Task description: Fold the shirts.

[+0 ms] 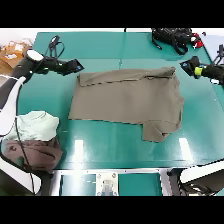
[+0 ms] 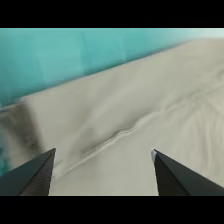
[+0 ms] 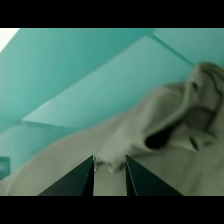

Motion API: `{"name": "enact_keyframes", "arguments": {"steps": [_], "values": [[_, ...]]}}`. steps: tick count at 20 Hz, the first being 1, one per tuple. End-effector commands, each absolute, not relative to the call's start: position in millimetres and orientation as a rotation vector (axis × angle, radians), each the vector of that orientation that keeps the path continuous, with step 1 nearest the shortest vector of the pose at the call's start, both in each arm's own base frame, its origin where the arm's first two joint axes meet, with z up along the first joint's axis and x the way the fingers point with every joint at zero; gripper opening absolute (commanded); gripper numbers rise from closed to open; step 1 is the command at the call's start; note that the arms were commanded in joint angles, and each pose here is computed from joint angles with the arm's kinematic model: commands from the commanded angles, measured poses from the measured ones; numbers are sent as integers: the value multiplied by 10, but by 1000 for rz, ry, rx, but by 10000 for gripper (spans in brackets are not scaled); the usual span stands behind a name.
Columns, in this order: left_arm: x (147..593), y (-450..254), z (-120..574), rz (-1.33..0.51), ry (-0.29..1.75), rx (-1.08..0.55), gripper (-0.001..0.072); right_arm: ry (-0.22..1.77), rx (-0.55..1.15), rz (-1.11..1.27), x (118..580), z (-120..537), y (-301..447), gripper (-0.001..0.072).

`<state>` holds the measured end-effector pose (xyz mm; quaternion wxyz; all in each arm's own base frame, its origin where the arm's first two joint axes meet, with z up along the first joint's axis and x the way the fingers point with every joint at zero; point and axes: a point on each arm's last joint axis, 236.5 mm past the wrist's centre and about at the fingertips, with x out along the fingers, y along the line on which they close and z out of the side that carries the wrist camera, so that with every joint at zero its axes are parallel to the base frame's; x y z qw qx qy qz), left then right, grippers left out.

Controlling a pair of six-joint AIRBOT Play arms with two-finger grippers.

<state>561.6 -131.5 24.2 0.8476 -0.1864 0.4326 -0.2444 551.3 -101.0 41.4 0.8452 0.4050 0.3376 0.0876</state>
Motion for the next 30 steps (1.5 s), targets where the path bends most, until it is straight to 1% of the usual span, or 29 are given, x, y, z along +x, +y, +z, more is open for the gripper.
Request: {"name": "enact_keyframes", "arguments": {"steps": [1,3,5,6,7,9,10,11,15,17,18,20,21,23,26,30], "values": [[5285,-908,190,-519,1100,-447,671,842,960,252,4999,335,-1172,220],[5018,-629,164,-511,1216,-527,670,919,995,232,4567,217,-1235,220],[4847,-464,138,-503,1284,-568,670,1035,980,116,4022,-76,-1304,224],[4812,-424,138,-504,1295,-575,670,1105,981,37,3722,-237,-1356,260],[4800,-420,135,-505,1300,-573,670,1187,985,-56,3383,-414,-1413,342],[4797,-424,135,-507,1301,-574,670,1305,990,-187,2851,-658,-1441,375],[4797,-423,135,-507,1301,-574,670,1328,1002,-198,2724,-728,-1391,421],[4798,-422,135,-506,1301,-574,671,1348,1030,-194,2655,-802,-1301,434],[4748,-437,137,-518,1320,-574,671,1412,1030,-167,2584,-1116,-942,433],[4740,-439,137,-520,1323,-574,670,1410,1032,-133,2690,-1177,-797,430],[4730,-442,138,-522,1327,-574,671,1379,1041,-101,2805,-1174,-734,363],[4659,-463,142,-535,1356,-580,671,1304,1057,-73,3018,-1129,-719,120],[4607,-474,143,-539,1379,-587,671,1285,1043,-71,3079,-1095,-765,15],[4499,-488,141,-552,1426,-591,670,1258,972,-96,3165,-1005,-1005,14],[4277,-524,72,-544,1533,-630,670,1192,939,-136,3296,-848,-1311,14],[3779,-821,-410,-505,1708,-675,670,1207,939,-137,3295,-989,-1337,15]]}}
